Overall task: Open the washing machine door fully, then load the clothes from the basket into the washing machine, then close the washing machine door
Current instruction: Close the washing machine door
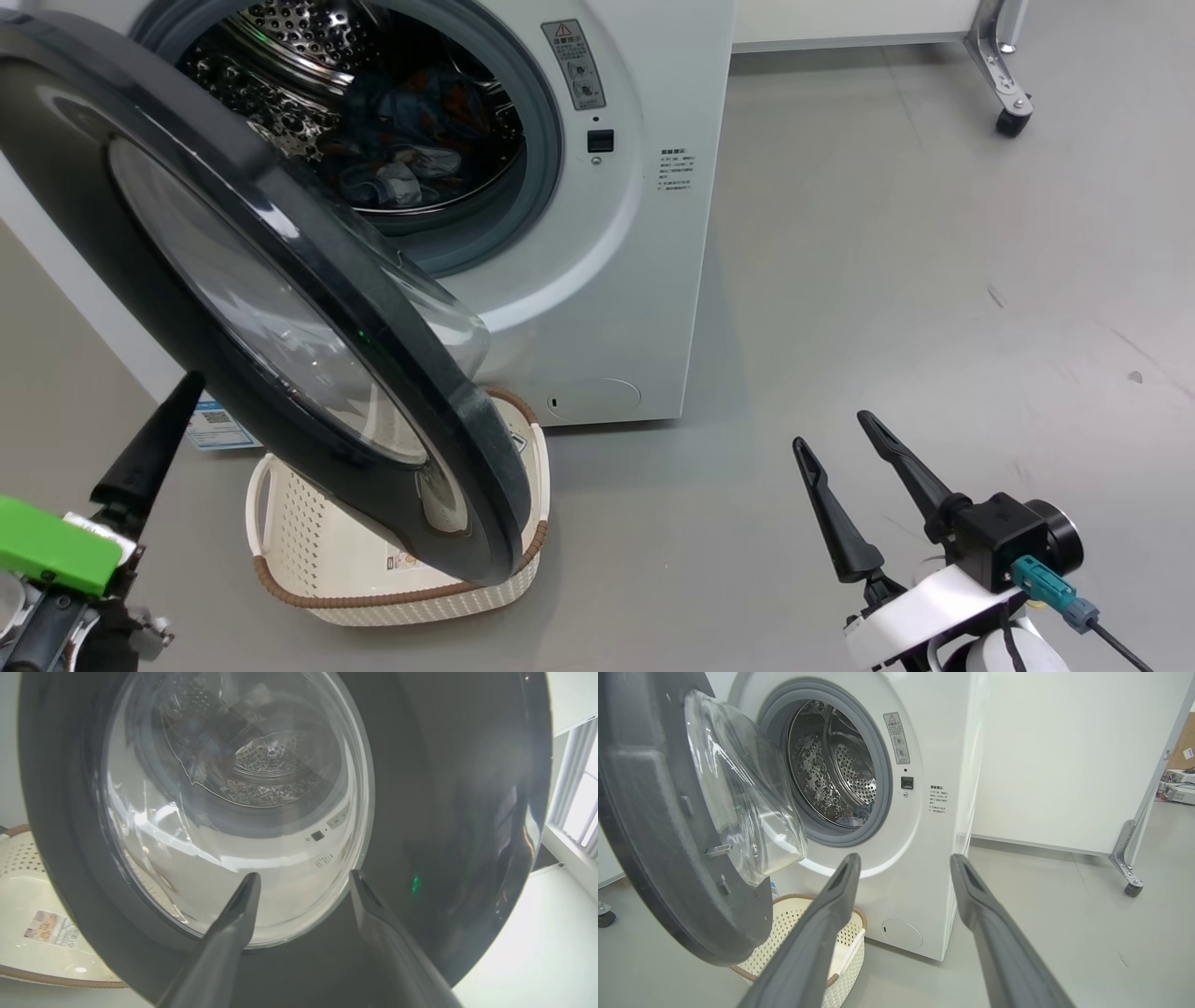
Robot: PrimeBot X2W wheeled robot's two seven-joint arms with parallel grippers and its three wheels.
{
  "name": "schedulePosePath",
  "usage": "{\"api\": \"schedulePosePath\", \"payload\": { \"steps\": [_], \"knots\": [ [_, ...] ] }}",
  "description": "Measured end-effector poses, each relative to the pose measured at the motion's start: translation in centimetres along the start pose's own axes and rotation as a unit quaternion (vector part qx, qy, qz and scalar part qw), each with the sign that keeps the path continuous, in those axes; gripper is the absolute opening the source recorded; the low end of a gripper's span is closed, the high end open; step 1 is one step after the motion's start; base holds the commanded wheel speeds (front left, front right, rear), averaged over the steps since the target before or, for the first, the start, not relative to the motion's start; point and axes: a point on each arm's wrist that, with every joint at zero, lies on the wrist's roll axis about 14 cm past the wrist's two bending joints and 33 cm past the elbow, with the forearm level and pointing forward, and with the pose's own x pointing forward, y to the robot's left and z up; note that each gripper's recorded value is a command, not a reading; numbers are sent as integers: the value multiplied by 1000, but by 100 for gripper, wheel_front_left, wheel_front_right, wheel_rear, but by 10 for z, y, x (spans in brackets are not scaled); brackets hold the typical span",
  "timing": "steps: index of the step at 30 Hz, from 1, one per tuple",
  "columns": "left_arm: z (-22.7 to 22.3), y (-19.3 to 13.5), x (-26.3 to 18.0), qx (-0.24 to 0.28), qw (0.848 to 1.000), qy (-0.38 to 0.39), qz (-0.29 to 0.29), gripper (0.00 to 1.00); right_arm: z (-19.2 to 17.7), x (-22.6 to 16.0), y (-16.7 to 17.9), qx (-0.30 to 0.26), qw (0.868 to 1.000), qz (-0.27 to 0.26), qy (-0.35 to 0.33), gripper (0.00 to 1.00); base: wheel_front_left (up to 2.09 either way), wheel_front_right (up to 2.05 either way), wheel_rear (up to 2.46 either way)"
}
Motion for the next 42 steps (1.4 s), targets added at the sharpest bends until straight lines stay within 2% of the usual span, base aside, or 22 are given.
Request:
{"api": "schedulePosePath", "payload": {
  "steps": [4,9,15,19,23,35,36,38,42],
  "knots": [
    [12,18,-13,56,996,-43,48,100,-1,0,0,1,1000,0,1,100,0,0,0],
    [9,49,-34,128,982,-64,122,100,0,0,-1,-3,1000,0,0,100,0,0,0],
    [3,76,-57,260,944,-69,189,100,1,1,-4,-6,1000,-5,-2,100,0,0,0],
    [-5,84,-65,310,926,-77,202,100,2,0,-8,-11,1000,-9,-3,100,0,0,0],
    [-15,88,-71,344,913,-84,205,100,1,0,-12,-18,1000,-14,0,100,0,0,0],
    [-27,95,-78,367,901,-120,200,100,-17,-13,-35,-32,998,-52,33,100,0,0,0],
    [-27,96,-78,366,900,-121,201,100,-21,-16,-39,-33,997,-61,39,94,0,0,0],
    [-29,97,-79,367,900,-124,200,100,-25,-21,-47,-36,995,-80,47,0,0,0,0],
    [-35,102,-80,366,901,-115,204,100,-32,-27,-52,-35,993,-94,58,0,0,0,0]
  ]
}}
